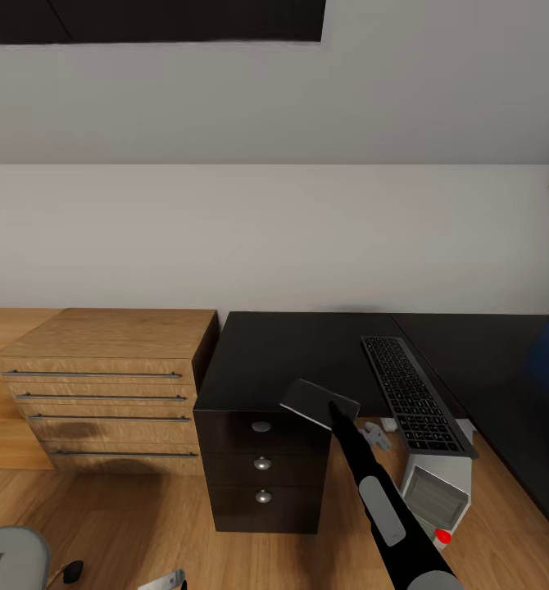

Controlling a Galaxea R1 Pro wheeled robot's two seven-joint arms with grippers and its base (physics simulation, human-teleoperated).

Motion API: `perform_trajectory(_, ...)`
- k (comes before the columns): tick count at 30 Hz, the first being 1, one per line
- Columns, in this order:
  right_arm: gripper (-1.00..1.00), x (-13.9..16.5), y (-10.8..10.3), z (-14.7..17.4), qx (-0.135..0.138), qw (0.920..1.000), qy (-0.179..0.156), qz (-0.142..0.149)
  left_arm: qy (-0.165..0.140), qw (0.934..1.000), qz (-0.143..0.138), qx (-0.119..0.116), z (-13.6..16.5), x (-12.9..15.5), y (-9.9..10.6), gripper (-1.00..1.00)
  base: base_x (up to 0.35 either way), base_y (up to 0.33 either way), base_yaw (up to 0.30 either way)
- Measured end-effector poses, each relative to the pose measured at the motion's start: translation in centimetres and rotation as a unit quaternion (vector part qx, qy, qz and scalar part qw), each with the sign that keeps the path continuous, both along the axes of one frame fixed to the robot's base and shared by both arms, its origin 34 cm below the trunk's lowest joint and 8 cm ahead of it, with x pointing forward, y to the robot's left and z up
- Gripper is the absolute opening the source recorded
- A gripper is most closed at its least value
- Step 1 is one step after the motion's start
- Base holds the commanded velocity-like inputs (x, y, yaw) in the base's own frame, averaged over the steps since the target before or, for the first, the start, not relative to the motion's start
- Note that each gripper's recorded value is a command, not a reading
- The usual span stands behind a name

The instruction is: In the bedroom, organize the workspace by keeping the computer under the desk, ensuring the monitor is on the desk, placing the keyboard on the desk next to the monitor, placing the mouse on the desk next to the keyboard, moving the folder from the swivel chair onto the desk next to the mouse, stacking the notebook on top of the folder with the pen on top of the notebook, and positioning the swivel chair next to the desk.

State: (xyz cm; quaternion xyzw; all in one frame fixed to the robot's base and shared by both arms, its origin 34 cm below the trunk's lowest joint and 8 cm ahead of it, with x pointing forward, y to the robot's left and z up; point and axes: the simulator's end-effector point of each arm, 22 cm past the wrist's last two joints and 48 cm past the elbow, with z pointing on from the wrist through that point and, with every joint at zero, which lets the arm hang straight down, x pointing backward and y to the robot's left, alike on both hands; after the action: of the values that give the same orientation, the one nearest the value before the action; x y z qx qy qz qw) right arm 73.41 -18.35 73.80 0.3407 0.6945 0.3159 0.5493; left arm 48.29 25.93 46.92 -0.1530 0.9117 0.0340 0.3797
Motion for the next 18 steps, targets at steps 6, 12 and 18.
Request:
perform_trajectory(6, 1.0, 0.0, -0.01, 0.01, 0.0, 1.0, 0.0, 0.0, 0.0, 1.0, 0.0, 0.0, 0.0, 0.0, -0.01, 1.0, 0.0, 0.0, 0.0)
perform_trajectory(12, 1.0, 0.0, 0.02, 0.01, 0.0, 1.0, 0.0, 0.001, 0.0, 1.0, 0.0, 0.0, 0.0, 0.0, 0.0, 1.0, 0.0, 0.0, 0.0)
perform_trajectory(18, 1.0, 0.01, 0.01, 0.03, 0.0, 1.0, -0.001, 0.001, 0.0, 1.0, 0.0, 0.0, 0.0, 0.0, 0.0, 1.0, 0.0, 0.0, 0.0)
